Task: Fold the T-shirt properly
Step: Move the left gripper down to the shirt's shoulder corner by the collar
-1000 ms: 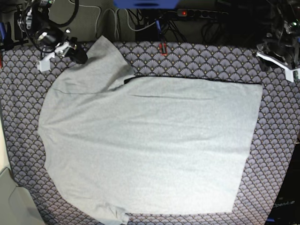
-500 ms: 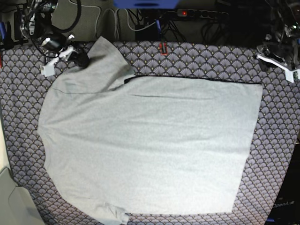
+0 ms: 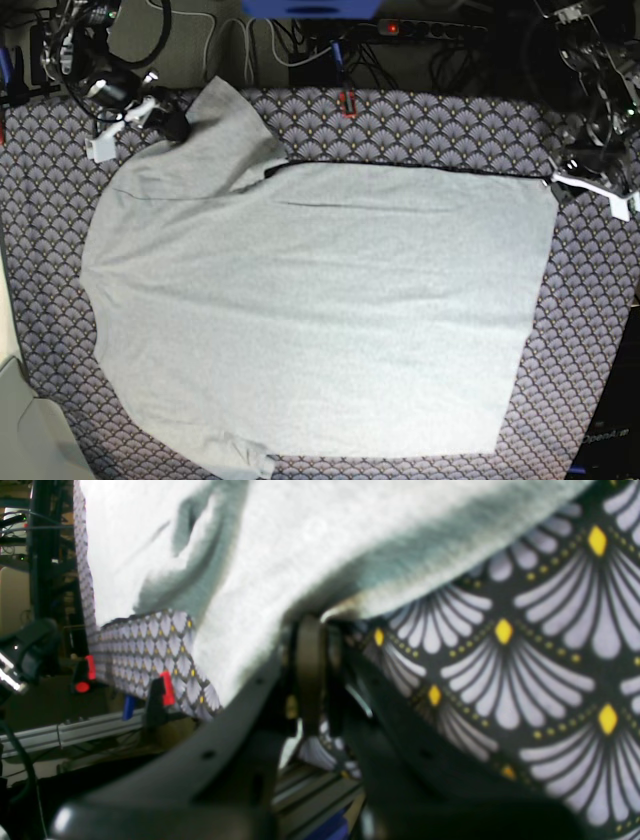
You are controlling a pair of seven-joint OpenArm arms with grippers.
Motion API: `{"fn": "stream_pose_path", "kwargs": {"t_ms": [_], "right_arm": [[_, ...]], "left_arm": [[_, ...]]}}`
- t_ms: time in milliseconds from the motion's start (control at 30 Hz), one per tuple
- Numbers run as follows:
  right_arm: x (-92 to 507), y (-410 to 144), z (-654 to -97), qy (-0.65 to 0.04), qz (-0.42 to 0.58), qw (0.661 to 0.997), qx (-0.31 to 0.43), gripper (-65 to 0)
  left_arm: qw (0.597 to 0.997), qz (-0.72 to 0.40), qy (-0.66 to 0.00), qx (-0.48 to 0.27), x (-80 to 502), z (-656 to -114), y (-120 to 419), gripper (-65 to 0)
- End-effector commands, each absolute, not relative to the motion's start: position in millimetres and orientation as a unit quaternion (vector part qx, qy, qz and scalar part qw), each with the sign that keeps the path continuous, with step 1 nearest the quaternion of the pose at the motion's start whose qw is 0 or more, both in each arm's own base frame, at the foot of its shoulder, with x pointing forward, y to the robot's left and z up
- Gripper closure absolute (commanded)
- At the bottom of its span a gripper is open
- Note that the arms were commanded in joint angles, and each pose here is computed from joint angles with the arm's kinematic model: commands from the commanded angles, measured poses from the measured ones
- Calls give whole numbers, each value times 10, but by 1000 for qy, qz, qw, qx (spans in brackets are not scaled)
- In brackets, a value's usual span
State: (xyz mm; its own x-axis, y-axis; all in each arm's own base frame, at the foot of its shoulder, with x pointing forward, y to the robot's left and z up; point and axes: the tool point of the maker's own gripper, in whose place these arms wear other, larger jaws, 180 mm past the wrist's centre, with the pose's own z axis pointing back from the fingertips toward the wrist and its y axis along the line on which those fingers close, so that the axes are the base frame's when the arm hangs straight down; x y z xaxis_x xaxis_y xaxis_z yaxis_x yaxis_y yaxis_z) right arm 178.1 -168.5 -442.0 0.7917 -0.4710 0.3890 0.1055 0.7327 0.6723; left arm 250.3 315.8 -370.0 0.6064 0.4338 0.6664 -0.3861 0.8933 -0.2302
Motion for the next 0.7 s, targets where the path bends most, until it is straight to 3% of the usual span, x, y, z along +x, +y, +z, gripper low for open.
{"fn": "stream_pose_path", "kwargs": {"t_ms": [0,667], "right_arm": [[1612,-1728,-4552,-239,-169,905,309,0],[1645,-1822,-4529,-242,-161,909,299,0]], "left_arm": [[888,227,-399,-27,2590,-3594,3227,-221],[859,317,-399,-41,2595,-3978,3386,-221]]}}
